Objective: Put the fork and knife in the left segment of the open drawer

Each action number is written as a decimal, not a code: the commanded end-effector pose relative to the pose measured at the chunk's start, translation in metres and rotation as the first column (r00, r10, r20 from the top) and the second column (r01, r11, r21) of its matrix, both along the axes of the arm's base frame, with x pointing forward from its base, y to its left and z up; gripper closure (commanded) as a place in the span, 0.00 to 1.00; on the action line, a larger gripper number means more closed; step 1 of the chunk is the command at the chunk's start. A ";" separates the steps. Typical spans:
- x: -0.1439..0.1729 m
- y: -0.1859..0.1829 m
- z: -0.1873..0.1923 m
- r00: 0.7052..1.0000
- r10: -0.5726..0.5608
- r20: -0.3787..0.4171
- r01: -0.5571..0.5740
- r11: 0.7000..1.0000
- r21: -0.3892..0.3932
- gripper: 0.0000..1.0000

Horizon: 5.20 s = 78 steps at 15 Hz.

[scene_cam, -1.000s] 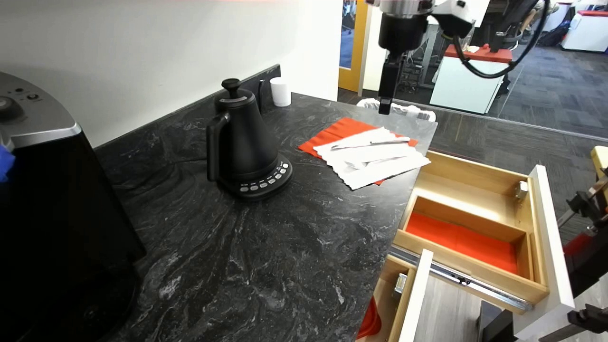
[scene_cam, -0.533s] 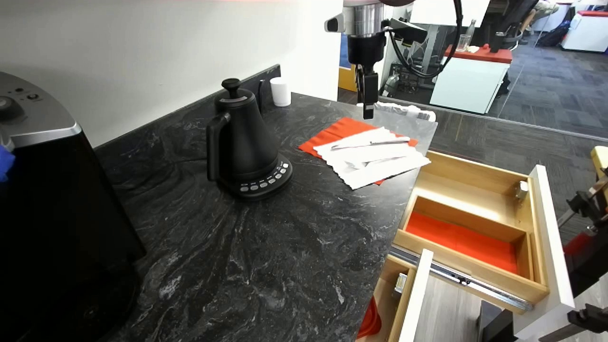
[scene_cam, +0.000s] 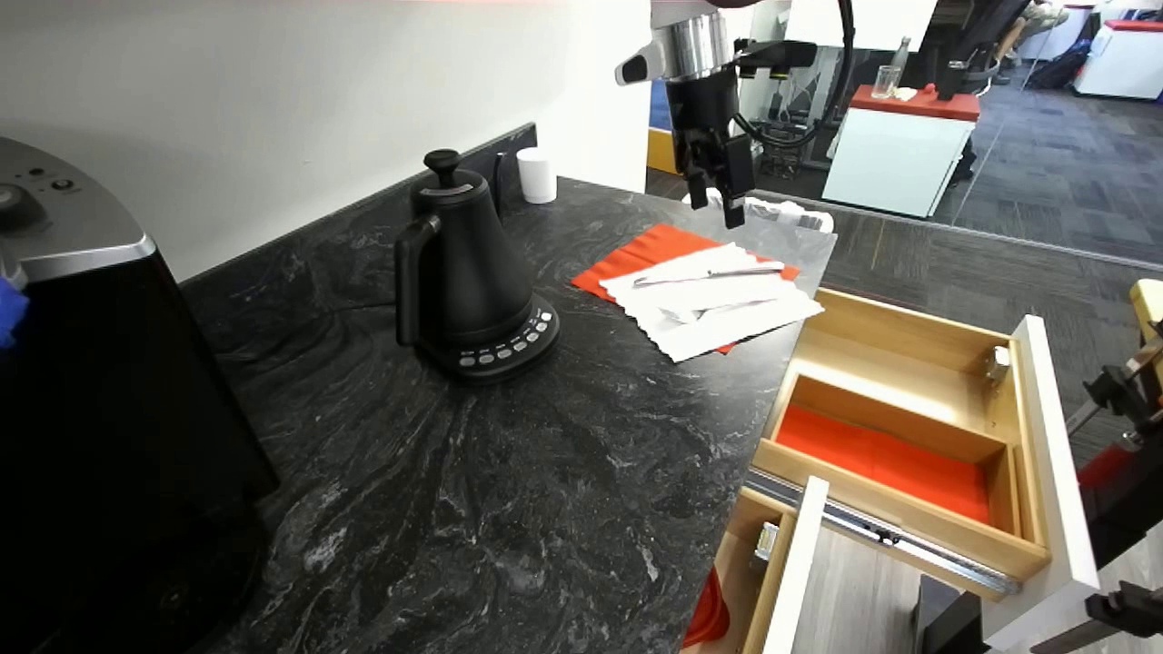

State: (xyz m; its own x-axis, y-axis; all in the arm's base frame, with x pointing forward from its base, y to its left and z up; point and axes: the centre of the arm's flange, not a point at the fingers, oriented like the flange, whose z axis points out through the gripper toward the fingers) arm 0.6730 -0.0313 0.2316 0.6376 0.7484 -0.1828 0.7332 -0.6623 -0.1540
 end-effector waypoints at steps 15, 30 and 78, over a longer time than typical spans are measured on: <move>-0.087 0.011 -0.002 0.998 -0.002 -0.060 0.002 1.000 -0.010 0.00; -0.071 0.015 -0.022 0.997 0.004 -0.082 -0.005 1.000 -0.010 0.00; -0.088 0.007 -0.097 0.849 0.427 0.310 -0.437 0.898 -0.038 0.26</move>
